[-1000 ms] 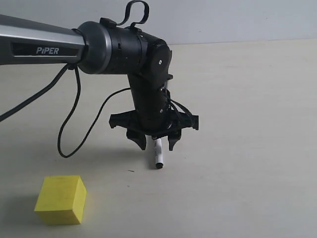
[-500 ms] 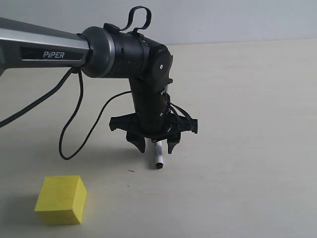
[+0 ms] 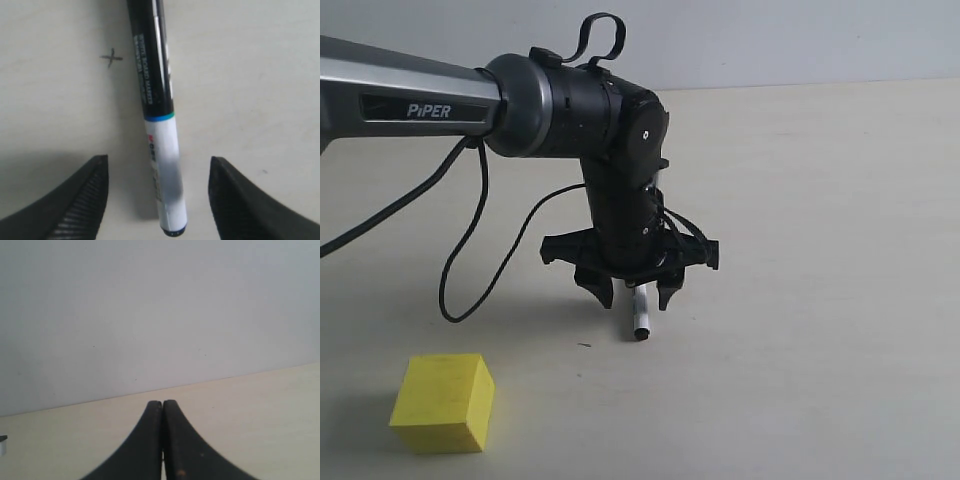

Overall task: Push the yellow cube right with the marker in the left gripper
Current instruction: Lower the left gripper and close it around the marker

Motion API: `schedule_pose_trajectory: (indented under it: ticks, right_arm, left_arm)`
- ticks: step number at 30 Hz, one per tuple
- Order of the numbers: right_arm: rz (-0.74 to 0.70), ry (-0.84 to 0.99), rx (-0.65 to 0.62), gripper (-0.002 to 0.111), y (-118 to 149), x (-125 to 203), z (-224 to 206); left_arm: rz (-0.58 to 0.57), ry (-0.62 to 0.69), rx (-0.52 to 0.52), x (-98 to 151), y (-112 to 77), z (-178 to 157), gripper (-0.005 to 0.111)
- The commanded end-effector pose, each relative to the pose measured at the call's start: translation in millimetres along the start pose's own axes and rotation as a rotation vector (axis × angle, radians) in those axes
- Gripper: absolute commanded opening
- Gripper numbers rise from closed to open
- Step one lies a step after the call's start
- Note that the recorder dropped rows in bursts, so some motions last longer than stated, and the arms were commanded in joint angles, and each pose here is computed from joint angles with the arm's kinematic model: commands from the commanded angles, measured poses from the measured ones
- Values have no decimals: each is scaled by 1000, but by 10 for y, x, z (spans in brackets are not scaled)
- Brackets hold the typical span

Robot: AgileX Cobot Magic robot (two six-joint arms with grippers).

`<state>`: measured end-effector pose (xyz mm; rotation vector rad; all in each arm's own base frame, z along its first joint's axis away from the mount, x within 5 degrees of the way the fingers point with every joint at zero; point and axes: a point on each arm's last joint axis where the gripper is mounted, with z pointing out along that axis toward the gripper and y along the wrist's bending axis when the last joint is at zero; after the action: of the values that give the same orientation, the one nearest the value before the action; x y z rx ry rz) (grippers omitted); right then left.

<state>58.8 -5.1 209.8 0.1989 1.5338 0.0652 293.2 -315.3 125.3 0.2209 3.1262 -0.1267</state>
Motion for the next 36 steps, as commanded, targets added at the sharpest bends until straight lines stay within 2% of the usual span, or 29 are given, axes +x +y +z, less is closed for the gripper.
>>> schedule_pose_trajectory:
  ticks: [1,36]
  right_arm:
    - [2,-18,3,0,-3,-2,-6]
    - [2,-18,3,0,-3,-2,-6]
  left_arm:
    - [3,6,-10,-1,10,-2,58]
    - [22,-1,-8,38,-58,43,58]
